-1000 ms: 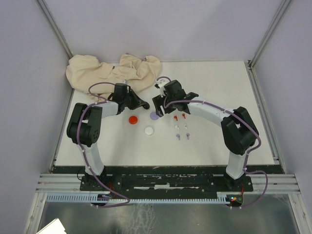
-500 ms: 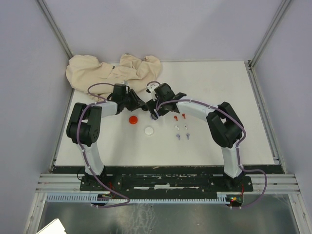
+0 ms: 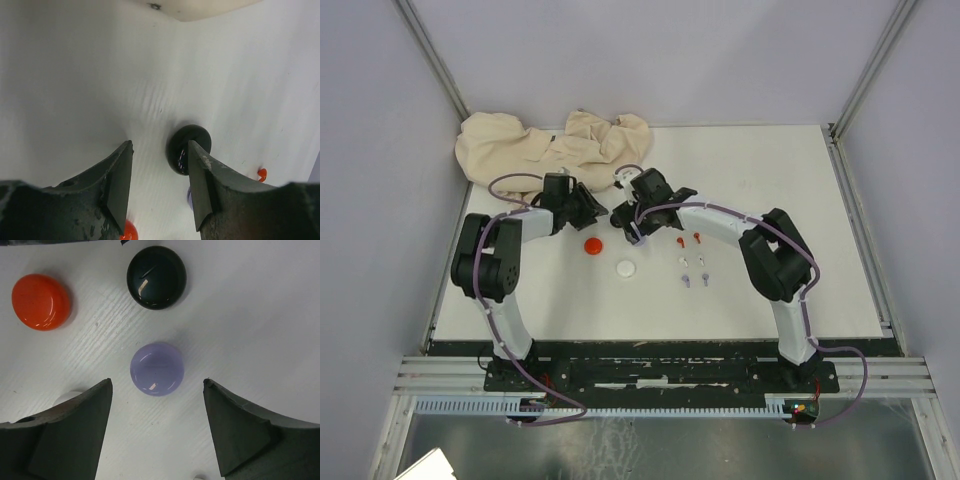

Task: Insert the wireless bluetooth earbuds into the charging case
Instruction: Pick up the charging case at the center of the board.

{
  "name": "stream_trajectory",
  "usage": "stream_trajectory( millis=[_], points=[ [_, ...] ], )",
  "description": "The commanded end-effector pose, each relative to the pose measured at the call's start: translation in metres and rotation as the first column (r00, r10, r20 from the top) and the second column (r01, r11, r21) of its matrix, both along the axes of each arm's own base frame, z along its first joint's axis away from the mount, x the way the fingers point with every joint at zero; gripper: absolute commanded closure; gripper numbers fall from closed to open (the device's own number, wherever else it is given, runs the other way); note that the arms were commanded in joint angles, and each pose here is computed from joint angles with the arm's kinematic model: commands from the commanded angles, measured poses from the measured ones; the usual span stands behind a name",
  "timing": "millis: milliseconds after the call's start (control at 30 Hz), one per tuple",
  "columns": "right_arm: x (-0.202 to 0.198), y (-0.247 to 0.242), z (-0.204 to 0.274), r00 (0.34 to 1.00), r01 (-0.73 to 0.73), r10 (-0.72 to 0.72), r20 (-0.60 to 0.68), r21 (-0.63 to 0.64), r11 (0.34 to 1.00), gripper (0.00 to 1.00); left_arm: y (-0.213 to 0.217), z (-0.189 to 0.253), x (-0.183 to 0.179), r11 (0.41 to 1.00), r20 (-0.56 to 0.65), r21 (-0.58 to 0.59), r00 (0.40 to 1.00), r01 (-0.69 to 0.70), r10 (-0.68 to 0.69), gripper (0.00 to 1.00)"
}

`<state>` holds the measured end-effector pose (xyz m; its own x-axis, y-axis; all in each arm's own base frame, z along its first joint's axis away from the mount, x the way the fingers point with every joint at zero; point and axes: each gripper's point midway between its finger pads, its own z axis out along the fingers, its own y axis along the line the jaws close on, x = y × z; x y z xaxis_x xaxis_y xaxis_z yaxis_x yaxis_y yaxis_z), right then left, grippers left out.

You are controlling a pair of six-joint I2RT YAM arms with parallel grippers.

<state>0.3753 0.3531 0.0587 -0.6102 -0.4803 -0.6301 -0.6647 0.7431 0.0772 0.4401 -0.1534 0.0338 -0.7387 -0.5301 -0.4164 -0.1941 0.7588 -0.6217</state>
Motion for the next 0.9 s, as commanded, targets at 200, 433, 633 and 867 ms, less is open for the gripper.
stream_trajectory(
  millis=[200, 433, 633, 867],
  points=[
    [0.005, 0.010, -0.006, 1.000, -0.013, 0.013, 0.012, -0.027, 1.000, 0.19, 0.026, 0.067, 0.003, 0.993, 0.164, -0.009, 0.980, -0.115, 0.115, 0.44],
    [0.004, 0.009, -0.016, 1.000, -0.014, 0.014, -0.002, -0.051, 0.999, 0.21, 0.019, 0.092, -0.006, 0.990, 0.210, -0.095, 0.970, -0.106, 0.125, 0.44],
    [0.004, 0.010, -0.021, 1.000, -0.012, 0.011, -0.007, -0.063, 0.998, 0.27, 0.016, 0.101, -0.013, 0.985, 0.227, -0.139, 0.965, -0.101, 0.131, 0.44],
    [0.006, 0.009, -0.028, 1.000, -0.008, 0.008, -0.010, -0.081, 0.997, 0.32, 0.017, 0.104, -0.016, 0.983, 0.228, -0.150, 0.964, -0.103, 0.136, 0.44]
  ],
)
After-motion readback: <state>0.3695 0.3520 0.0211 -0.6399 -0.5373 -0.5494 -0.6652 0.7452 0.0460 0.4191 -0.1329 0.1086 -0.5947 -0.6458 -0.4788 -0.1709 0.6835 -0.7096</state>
